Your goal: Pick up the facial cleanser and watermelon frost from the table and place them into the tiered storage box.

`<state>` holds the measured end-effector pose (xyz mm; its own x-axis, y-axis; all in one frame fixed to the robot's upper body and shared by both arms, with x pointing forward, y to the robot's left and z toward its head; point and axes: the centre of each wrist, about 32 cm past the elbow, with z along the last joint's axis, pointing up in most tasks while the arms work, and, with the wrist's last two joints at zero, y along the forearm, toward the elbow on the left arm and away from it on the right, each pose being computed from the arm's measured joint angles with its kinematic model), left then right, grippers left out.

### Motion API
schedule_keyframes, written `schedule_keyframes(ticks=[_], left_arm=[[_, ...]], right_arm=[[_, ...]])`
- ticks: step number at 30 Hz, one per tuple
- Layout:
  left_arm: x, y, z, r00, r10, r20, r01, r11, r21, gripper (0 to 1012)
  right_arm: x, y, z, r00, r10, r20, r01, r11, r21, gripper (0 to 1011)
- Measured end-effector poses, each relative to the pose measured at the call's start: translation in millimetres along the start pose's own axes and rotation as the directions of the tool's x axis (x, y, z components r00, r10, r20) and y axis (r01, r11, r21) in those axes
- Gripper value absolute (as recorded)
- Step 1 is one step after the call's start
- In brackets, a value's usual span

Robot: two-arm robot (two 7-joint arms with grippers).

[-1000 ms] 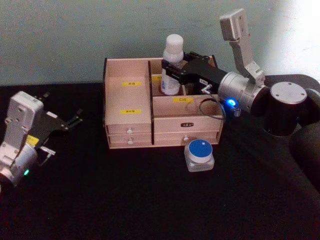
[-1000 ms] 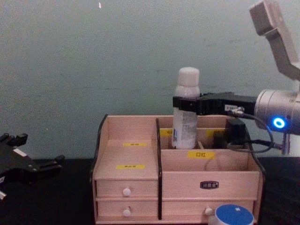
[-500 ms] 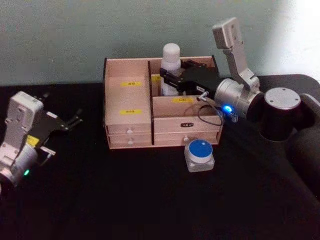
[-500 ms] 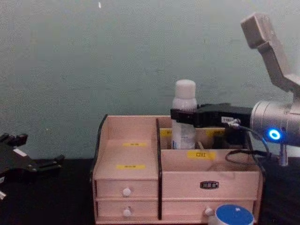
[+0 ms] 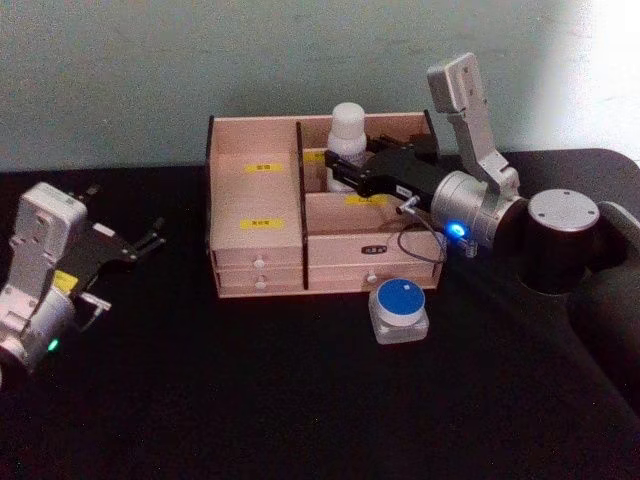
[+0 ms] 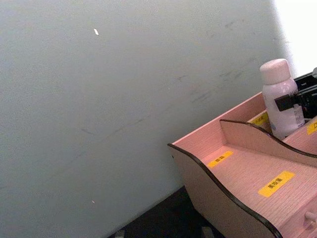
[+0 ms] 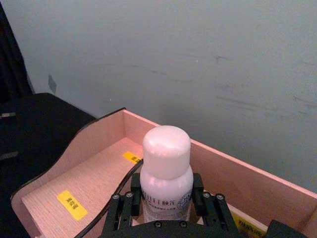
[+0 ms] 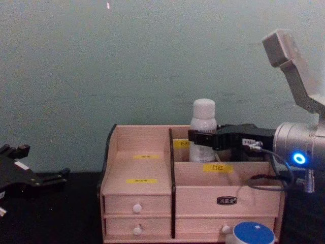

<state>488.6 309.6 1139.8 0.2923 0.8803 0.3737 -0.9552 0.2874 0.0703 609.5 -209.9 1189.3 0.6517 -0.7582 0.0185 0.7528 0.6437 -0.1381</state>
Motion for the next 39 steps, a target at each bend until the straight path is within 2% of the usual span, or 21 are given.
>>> schedule_keyframes(ticks=[11,23,26,27,30,31,39], left_arm=[[0.0,0.0,0.0,1.0000,0.000,0.000,0.000,1.0000,0.000,1001],[0.0,0.0,0.0,1.0000,0.000,0.000,0.000,1.0000,0.000,1001],[0.0,0.0,0.0,1.0000,0.000,0.000,0.000,1.0000,0.000,1001],[0.0,0.0,0.0,1.0000,0.000,0.000,0.000,1.0000,0.000,1001],[0.0,0.0,0.0,1.0000,0.000,0.000,0.000,1.0000,0.000,1001],[0.0,0.0,0.0,1.0000,0.000,0.000,0.000,1.0000,0.000,1001],[0.0,0.0,0.0,1.0000,0.000,0.000,0.000,1.0000,0.000,1001]], right_arm=[[0.0,-1.6,-6.2,1.000,-0.010,-0.014,0.010,1.000,-0.006,601],[-0.2,-1.5,-5.6,1.000,-0.010,-0.013,0.010,1.000,-0.006,600],[-0.2,-1.4,-5.3,1.000,-0.009,-0.013,0.009,1.000,-0.006,653],[-0.2,-1.3,-5.3,1.000,-0.009,-0.013,0.009,1.000,-0.006,710],[-0.2,-1.3,-5.2,1.000,-0.009,-0.012,0.009,1.000,-0.006,765],[-0.2,-1.3,-5.2,1.000,-0.009,-0.012,0.009,1.000,-0.006,823],[0.0,-1.3,-5.0,1.000,-0.009,-0.012,0.009,1.000,-0.006,1002]])
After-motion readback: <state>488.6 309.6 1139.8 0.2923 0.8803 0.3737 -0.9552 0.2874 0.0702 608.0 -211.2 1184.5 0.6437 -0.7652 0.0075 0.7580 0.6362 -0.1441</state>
